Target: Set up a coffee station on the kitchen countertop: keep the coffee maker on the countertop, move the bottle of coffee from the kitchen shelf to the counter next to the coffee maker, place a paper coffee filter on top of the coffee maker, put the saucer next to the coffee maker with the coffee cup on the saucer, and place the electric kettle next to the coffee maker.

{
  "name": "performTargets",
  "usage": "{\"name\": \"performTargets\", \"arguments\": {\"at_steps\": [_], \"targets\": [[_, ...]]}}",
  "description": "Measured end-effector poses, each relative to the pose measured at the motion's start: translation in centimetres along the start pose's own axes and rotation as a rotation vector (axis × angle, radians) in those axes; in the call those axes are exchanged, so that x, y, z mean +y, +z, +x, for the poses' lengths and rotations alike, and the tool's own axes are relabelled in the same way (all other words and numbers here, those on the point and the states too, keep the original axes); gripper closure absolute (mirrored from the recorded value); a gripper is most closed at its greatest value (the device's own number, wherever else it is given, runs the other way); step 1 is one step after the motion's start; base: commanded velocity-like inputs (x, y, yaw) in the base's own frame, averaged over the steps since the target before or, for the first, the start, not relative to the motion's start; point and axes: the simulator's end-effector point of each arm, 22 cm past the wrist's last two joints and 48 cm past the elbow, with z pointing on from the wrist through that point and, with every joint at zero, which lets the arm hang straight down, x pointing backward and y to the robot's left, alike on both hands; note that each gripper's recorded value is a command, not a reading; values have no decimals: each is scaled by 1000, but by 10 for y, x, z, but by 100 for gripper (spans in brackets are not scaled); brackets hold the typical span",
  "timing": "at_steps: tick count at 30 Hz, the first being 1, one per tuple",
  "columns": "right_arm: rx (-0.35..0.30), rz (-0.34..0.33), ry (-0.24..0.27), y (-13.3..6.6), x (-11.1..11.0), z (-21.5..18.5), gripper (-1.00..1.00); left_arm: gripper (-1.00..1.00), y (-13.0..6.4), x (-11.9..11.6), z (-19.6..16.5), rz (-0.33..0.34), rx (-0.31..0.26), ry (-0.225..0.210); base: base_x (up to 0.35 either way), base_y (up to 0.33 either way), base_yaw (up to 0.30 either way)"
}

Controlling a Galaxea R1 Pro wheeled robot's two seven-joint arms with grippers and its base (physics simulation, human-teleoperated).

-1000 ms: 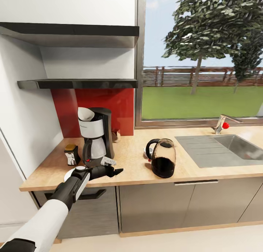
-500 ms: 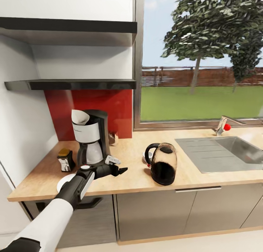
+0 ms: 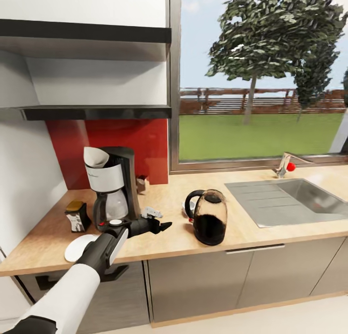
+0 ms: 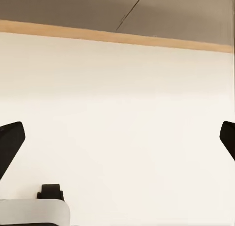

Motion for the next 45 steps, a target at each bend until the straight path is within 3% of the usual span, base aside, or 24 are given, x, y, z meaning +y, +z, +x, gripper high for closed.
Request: {"name": "performTargets", "arguments": {"at_steps": [11,17,22,25,30,35,45], "targets": [[0,0,0,0,0,0,-100,-100,1,-2,-2,0,-21,15,0,0,-208],[1,0,1,0,0,0,-100,-100,1,4,-12,-26,-76,54,0,0,-17],[0,-11,6,-3,9,-1,-100,-100,8,-6,3,-31,-78,33,0,0,0],[-1,-18,6,-4,14,-2,-100,-100,4,2,2,-53,-82,48,0,0,0],[-3,-31,10,-7,25,-5,-100,-100,3,8,5,-80,-67,38,0,0,0],[-3,-34,11,-7,26,-5,-100,-100,9,0,-1,-88,-91,46,0,0,0],[-3,-34,11,-7,26,-5,-100,-100,9,6,-13,-137,-142,71,0,0,0]]}}
